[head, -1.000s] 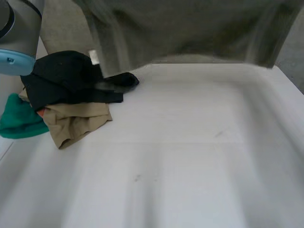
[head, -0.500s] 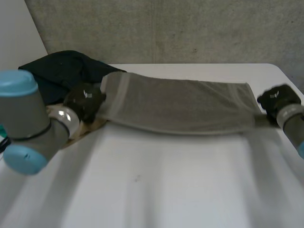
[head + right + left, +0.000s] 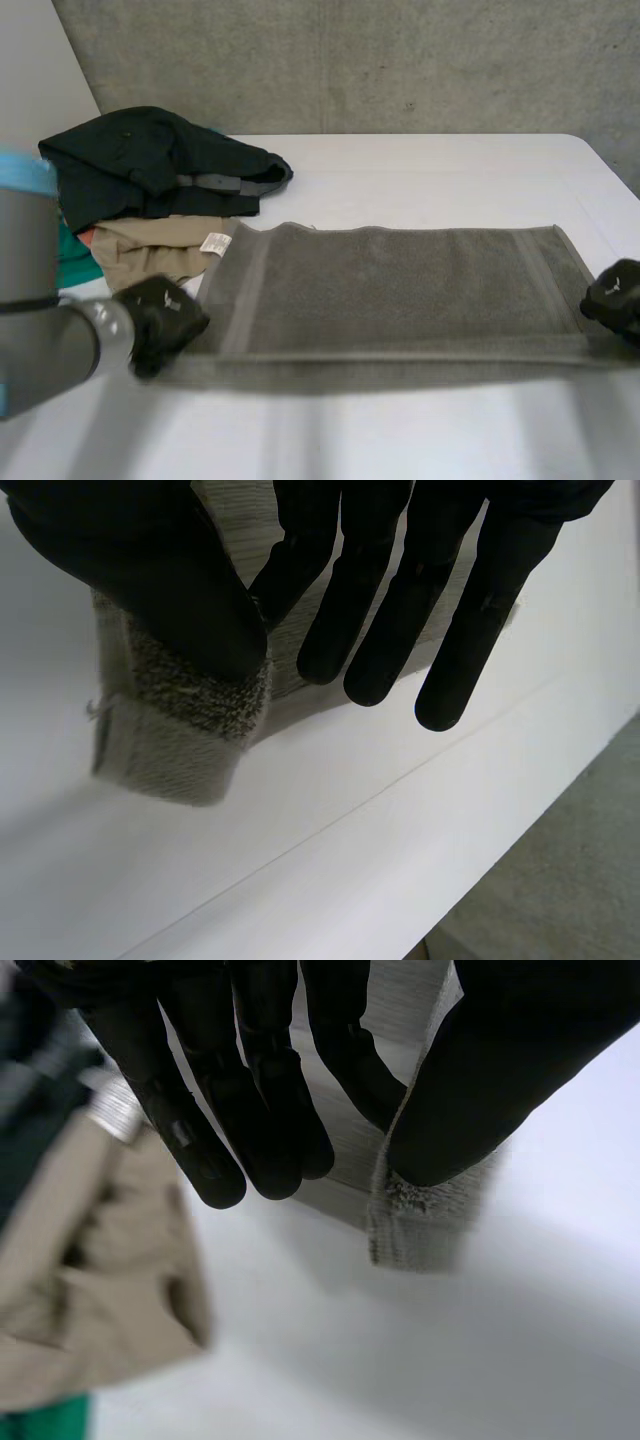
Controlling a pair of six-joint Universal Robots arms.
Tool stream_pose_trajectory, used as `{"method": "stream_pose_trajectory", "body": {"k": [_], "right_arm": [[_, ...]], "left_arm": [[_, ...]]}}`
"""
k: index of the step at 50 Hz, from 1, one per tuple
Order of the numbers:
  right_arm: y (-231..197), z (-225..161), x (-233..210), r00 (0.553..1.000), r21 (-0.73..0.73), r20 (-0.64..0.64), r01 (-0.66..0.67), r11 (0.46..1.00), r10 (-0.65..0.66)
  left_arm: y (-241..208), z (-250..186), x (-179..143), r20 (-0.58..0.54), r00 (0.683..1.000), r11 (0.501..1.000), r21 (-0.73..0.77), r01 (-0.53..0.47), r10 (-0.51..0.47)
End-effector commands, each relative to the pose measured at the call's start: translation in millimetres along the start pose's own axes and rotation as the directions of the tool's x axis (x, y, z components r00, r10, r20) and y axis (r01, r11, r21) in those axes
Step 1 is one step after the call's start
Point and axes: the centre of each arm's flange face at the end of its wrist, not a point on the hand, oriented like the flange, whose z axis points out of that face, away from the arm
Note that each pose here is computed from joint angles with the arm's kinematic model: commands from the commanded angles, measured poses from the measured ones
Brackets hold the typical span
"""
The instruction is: Fold the laundry.
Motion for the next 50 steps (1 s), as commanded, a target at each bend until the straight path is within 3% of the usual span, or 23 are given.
{"method": "stream_pose_trajectory", "body": {"k": [1, 9, 16, 35, 42, 50], "right_arm": [[-15.5, 39.1, 27.5, 0.980, 0.059, -0.159, -0.111, 0.992, 0.119], [-44.5, 70.1, 49.5, 0.936, 0.198, -0.262, -0.184, 0.963, 0.233], [-57.1, 104.4, 49.5, 0.923, 0.220, -0.301, -0.177, 0.959, 0.239], [-65.7, 158.7, 48.6, 0.871, 0.214, -0.443, -0.127, 0.969, 0.212], [-68.2, 150.2, 62.8, 0.828, 0.221, -0.505, -0.150, 0.964, 0.244], [-76.1, 115.6, 83.8, 0.748, 0.373, -0.503, -0.263, 0.890, 0.432]], "left_arm": [[-41.0, 41.6, -34.2, 0.171, 0.985, 0.990, 0.140, 0.007, -0.031], [-68.9, 90.3, -62.8, 0.328, 0.943, 0.982, 0.191, -0.004, -0.060], [-76.9, 130.9, -69.5, 0.388, 0.919, 0.978, 0.205, -0.020, -0.062], [-85.6, 173.2, -62.8, 0.432, 0.901, 0.957, 0.274, -0.095, -0.034], [-103.4, 163.4, -63.5, 0.471, 0.880, 0.923, 0.361, -0.133, -0.057], [-111.3, 135.0, -81.1, 0.530, 0.833, 0.895, 0.434, -0.103, -0.161]]}}
